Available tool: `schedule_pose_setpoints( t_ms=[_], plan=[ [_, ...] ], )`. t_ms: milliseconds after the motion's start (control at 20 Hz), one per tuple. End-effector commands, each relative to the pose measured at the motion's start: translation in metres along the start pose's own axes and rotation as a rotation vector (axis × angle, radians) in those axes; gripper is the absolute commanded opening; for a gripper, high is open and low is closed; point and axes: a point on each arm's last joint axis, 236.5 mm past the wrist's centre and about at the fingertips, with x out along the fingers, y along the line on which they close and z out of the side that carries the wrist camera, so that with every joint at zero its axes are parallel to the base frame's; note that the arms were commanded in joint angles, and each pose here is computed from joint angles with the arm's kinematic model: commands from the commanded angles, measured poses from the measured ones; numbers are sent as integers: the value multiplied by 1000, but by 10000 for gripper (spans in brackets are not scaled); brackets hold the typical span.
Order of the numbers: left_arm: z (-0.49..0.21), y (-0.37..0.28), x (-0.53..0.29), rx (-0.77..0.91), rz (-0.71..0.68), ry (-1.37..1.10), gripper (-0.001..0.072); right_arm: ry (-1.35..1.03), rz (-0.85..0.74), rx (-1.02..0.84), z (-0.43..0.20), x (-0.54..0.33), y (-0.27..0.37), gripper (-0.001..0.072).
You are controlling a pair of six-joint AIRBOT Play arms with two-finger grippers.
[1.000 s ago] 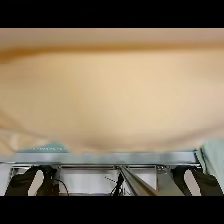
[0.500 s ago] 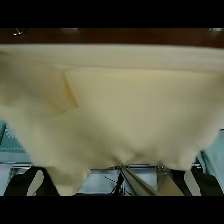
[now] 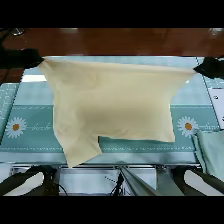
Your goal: Fold the shirts.
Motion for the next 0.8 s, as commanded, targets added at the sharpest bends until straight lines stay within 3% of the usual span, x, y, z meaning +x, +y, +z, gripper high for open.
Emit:
schedule_pose_setpoints(
  t_ms=[0,300,650,750],
  plan=[
    [7,16,81,-132,12,9,26,10,50,111,26,79,-28,21],
    [-40,33,146,-296,32,163,27,108,131,184,33,149,-21,22],
    [-70,39,146,-318,34,301,27,186,138,193,15,155,-22,22],
    [-84,39,130,-253,11,410,27,245,160,171,6,140,-23,22]
  ],
)
